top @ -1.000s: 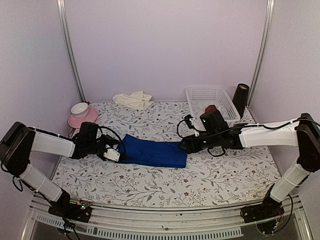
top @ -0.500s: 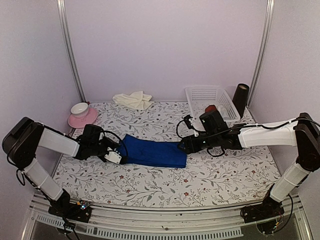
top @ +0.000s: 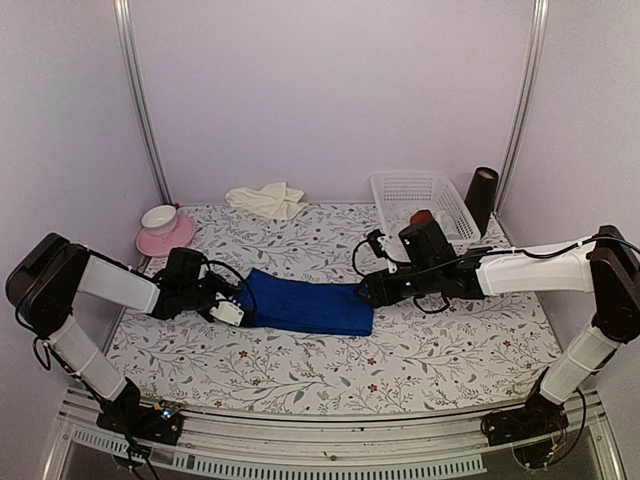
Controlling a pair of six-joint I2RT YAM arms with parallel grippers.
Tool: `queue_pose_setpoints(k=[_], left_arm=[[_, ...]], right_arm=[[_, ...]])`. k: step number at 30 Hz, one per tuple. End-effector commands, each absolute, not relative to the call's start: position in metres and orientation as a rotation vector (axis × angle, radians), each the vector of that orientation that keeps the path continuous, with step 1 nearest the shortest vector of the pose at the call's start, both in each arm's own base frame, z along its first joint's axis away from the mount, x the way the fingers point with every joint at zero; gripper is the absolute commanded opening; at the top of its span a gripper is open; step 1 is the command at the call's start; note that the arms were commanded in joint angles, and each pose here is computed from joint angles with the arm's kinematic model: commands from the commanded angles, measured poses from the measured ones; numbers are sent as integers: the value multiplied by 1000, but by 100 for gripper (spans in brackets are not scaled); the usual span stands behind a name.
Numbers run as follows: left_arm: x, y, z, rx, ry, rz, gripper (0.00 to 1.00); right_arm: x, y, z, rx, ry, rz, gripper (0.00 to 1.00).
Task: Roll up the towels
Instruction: Adjust the towel at the center of the board.
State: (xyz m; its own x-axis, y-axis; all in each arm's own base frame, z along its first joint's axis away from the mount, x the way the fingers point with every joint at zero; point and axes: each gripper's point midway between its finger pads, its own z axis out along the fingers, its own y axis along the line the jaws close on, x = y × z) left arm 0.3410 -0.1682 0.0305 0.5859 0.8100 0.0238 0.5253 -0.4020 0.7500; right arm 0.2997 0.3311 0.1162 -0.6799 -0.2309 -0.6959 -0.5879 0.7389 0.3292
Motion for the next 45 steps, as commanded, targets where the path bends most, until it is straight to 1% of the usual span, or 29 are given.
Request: queue_pose_setpoints(k=[1, 9, 16, 21, 22, 23, 24, 25, 28, 30, 35, 41, 45], left_arm=[[341, -177, 32, 2082, 1031, 493, 38], [335, -176, 20, 2127, 1032, 485, 39], [333, -182, 21, 2121, 1036, 455, 36], [330, -181, 14, 2141, 1046, 441, 27], [328, -182, 14, 2144, 1047, 427, 23], [327, -182, 14, 2147, 1051, 416, 17], [326, -183, 14, 2147, 1052, 406, 8], [324, -183, 14, 2148, 1054, 396, 5], [323, -184, 14, 2153, 1059, 383, 4], [323, -184, 14, 2158, 1067, 374, 0], [324, -184, 15, 2153, 1104, 353, 0], [328, -190, 37, 2099, 1179, 272, 0], [325, -192, 49, 2085, 1185, 249, 0]], right_arm=[[298, 335, 111, -623, 2293, 738, 65], [297, 335, 112, -624, 2293, 739, 65], [297, 336, 110, -626, 2298, 741, 65], [298, 335, 110, -624, 2297, 738, 65], [298, 335, 110, -626, 2297, 738, 65], [298, 335, 110, -625, 2296, 737, 65], [298, 336, 109, -627, 2297, 737, 65], [298, 336, 109, -627, 2298, 737, 65], [298, 335, 108, -628, 2301, 737, 65], [298, 335, 109, -626, 2299, 736, 65], [298, 335, 109, -626, 2300, 734, 65], [298, 335, 109, -626, 2299, 731, 65], [298, 335, 108, -626, 2303, 729, 65]])
